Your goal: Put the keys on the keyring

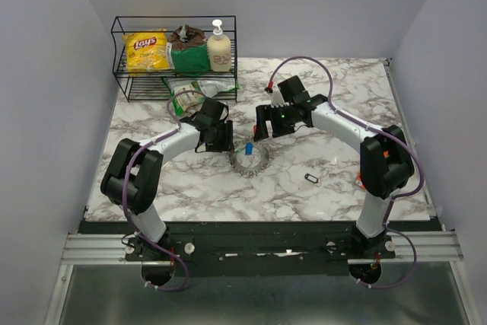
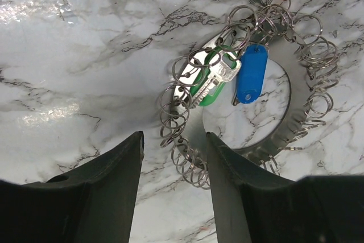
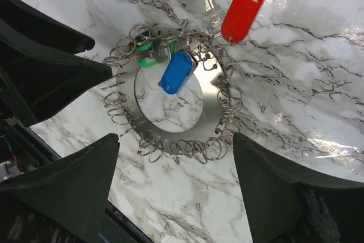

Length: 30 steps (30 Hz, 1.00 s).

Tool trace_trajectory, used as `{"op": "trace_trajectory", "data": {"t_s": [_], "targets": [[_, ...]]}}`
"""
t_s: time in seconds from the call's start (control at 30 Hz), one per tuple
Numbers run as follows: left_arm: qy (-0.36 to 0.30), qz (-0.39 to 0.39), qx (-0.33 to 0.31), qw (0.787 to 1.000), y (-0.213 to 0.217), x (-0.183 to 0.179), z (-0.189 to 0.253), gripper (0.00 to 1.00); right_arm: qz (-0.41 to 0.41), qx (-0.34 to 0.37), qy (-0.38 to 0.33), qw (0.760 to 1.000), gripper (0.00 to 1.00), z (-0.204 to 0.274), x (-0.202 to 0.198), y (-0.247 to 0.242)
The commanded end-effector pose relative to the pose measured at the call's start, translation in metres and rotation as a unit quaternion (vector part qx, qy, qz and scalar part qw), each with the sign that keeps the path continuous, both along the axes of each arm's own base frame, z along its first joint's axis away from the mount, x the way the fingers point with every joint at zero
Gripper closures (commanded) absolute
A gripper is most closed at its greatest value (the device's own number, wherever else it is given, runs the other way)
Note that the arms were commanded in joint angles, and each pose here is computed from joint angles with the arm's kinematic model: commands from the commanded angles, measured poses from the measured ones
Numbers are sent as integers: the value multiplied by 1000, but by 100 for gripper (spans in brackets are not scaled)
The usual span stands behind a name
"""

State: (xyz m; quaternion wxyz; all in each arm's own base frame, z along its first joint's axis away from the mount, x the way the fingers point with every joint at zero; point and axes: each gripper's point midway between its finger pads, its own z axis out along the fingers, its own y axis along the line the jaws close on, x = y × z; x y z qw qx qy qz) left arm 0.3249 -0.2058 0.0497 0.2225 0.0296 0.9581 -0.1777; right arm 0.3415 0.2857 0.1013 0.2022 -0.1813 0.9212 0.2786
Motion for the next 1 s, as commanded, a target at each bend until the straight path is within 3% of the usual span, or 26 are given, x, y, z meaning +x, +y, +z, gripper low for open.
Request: {"op": "trace_trajectory", "data": {"t_s": [0.0, 0.4, 0.73, 0.77, 0.97], "targets": [[-2, 6, 15, 1000, 8, -5, -7, 43, 13, -14, 1, 1000, 11, -3, -3, 4], [-4, 6, 13, 1000, 7, -4, -6, 44, -17, -81, -16, 996, 15, -22, 24, -5], [-18, 8, 8, 1000, 5, 5, 15, 43, -18, -97, -13, 995, 33, -38, 49, 7], [-23, 10, 5, 1000, 4, 6, 20, 43, -16, -93, -15, 995, 39, -36, 50, 10], [-45, 22, -24, 998, 5, 13, 46, 36, 6, -77, -10, 997, 41, -38, 45, 27]]}}
